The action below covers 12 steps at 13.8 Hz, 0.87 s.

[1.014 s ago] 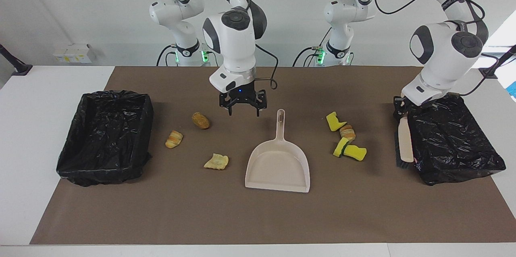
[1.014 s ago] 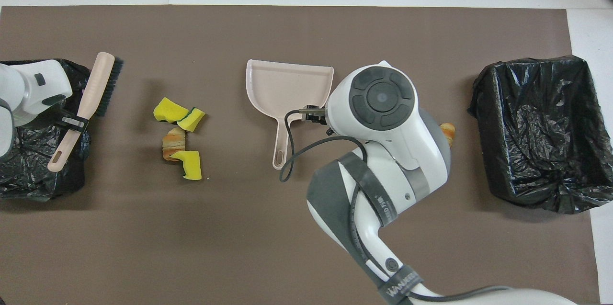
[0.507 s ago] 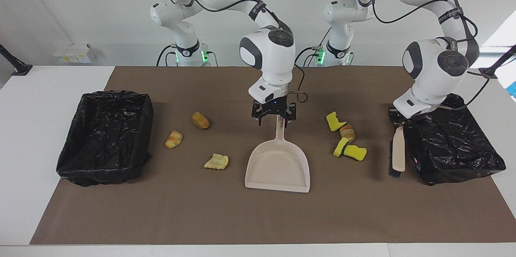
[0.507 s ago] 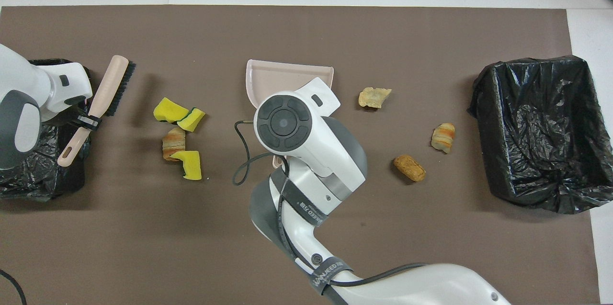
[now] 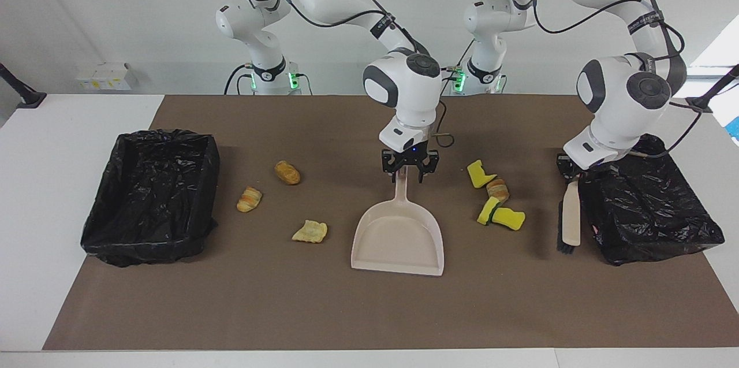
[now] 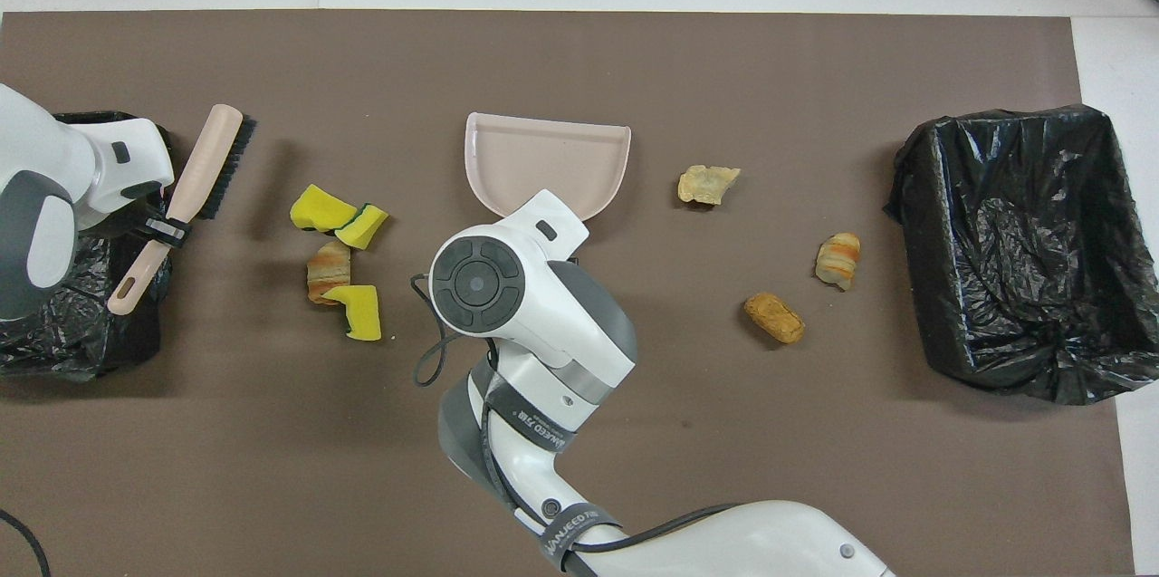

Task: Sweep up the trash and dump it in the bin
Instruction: 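Lift the dustpan with the right gripper and place it beside the sponges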

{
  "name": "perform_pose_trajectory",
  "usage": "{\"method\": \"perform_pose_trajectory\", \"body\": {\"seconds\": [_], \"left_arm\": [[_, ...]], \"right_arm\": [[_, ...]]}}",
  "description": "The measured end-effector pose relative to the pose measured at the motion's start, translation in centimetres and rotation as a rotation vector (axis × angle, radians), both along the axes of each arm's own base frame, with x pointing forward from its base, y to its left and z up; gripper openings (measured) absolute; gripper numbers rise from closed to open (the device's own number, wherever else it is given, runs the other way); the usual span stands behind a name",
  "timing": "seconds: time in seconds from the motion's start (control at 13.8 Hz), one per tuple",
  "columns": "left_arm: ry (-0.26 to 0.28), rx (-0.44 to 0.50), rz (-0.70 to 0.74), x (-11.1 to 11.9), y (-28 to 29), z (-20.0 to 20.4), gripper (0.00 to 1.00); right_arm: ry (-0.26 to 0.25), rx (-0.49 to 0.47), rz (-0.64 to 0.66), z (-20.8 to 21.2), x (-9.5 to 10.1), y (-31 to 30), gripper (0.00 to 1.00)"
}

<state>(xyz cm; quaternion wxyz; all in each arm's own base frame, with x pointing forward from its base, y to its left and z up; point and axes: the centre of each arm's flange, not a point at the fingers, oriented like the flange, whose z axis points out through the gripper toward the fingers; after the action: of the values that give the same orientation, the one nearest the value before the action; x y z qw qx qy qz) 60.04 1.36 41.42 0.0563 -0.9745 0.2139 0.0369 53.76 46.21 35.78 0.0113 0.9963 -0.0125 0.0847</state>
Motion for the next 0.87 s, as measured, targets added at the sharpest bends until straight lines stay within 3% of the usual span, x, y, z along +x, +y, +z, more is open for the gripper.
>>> {"method": "perform_pose_trajectory", "body": {"seconds": [0.36,0.43,0.58,0.87], "left_arm": [[0.0,0.0,-0.002,0.0,-0.1,0.0,0.25],[0.0,0.0,-0.002,0.0,-0.1,0.0,0.25],[0.0,0.0,-0.003,0.0,-0.1,0.0,0.25],[0.0,0.0,-0.003,0.0,-0.1,0.0,0.25]], "right_arm": [[0.005,-0.007,-0.005,-0.7,0.1,-0.5,0.65],[0.005,-0.007,-0.005,-0.8,0.1,-0.5,0.59],[0.005,-0.009,-0.007,-0.8,0.1,-0.6,0.34],[0.006,-0.012,-0.02,0.2,0.5,-1.4,0.32]]}}
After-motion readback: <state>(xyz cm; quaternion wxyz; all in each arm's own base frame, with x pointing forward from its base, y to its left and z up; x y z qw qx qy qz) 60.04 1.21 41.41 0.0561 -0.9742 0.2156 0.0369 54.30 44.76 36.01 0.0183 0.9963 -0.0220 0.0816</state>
